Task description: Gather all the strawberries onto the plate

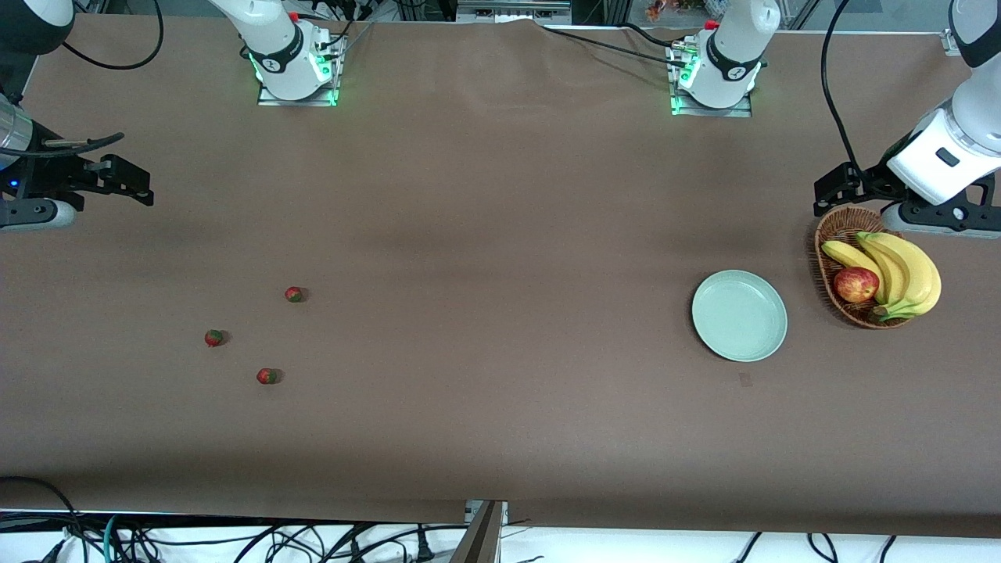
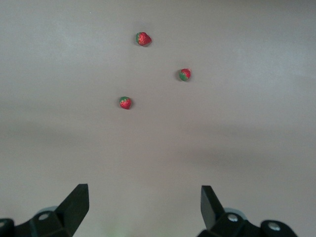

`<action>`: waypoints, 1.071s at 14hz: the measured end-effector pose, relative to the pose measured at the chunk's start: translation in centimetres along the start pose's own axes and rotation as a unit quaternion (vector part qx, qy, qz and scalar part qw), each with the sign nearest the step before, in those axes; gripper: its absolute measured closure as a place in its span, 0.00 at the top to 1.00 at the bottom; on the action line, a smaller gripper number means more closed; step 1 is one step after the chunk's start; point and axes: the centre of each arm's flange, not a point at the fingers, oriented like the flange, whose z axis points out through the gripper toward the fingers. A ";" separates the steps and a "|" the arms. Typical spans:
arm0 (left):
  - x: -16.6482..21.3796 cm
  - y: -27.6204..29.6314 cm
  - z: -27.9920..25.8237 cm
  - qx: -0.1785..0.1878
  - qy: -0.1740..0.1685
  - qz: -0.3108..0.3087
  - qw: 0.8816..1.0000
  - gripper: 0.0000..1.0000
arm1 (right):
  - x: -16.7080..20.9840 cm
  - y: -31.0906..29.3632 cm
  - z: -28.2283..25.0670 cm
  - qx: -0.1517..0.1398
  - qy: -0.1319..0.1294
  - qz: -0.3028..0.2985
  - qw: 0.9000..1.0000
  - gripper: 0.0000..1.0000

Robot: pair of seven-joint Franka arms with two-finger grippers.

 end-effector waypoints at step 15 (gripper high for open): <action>1.7 -4.7 5.4 -0.004 -0.055 -0.040 0.998 1.00 | 3.4 0.2 5.6 0.004 -0.027 -0.002 1.000 1.00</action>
